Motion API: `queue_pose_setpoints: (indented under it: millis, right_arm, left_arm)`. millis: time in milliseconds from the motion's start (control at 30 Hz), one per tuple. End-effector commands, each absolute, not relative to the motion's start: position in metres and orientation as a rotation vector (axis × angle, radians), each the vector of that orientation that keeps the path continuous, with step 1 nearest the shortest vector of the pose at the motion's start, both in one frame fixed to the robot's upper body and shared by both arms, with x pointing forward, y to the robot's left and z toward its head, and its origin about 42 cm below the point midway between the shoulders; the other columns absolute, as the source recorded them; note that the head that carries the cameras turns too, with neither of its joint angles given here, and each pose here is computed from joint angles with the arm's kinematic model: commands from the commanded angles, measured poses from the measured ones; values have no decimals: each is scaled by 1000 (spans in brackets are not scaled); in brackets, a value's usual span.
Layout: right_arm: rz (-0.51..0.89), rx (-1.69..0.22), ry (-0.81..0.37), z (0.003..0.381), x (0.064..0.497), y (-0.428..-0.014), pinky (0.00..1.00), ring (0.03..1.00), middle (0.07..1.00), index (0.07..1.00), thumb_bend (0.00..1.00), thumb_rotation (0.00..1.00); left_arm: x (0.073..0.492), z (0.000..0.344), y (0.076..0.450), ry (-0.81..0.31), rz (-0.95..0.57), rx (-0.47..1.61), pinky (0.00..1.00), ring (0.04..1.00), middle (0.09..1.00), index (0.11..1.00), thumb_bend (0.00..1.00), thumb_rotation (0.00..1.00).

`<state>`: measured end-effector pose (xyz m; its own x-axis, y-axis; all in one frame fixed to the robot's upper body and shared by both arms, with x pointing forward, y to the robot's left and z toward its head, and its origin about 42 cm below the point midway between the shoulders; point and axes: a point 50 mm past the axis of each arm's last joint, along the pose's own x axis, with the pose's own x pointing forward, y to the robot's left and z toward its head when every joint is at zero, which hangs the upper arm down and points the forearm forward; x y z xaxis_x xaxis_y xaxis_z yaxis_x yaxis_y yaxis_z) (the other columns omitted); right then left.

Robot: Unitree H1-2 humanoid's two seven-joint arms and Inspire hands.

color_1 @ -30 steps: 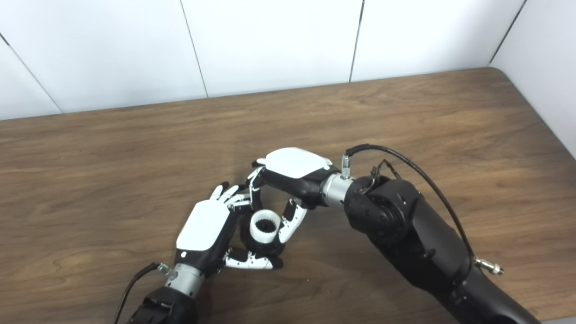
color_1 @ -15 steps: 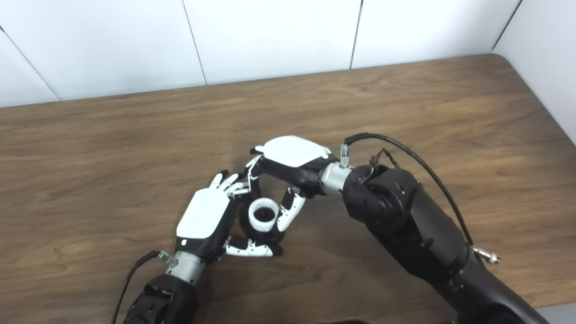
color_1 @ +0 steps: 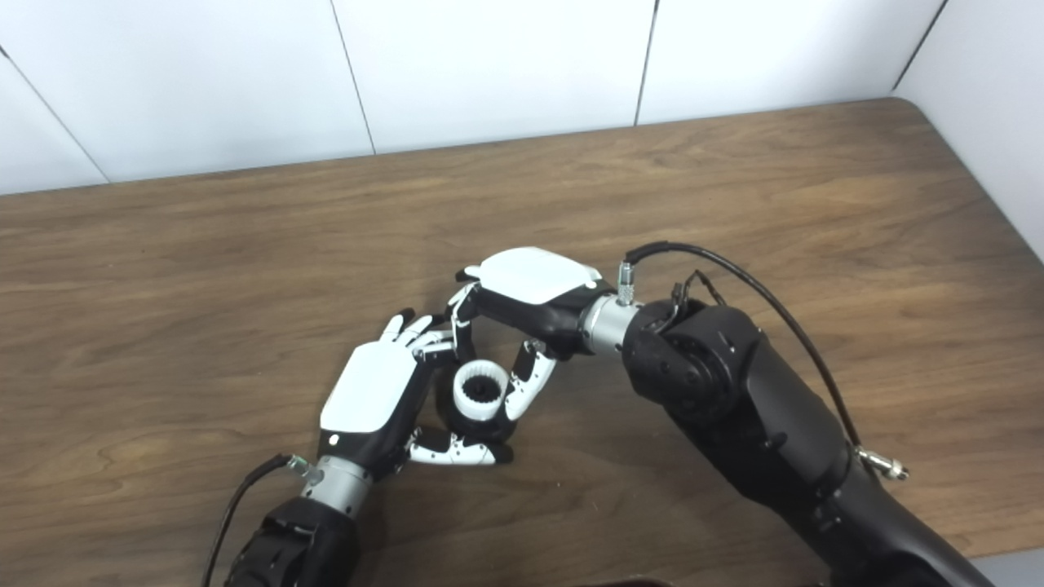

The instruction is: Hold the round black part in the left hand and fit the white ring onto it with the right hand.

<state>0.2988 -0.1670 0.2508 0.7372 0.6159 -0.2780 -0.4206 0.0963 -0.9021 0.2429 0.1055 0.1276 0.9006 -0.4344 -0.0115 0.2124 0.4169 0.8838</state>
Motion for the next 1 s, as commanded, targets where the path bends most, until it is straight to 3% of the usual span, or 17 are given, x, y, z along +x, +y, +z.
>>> queue_pose_setpoints:
  millis: [0,967]
  right_arm:
    - [747,-1274,-241,261,301,-167,999,968,830,484,525,136]
    - [722,-1264,-242,261,297,-160,1000,963,818,483,524,136]
  left_arm:
    - [236,110,107,-133,-488,1116,1000,919,791,482,525,55]
    - [237,110,101,-138,-482,1104,1000,913,787,482,525,55]
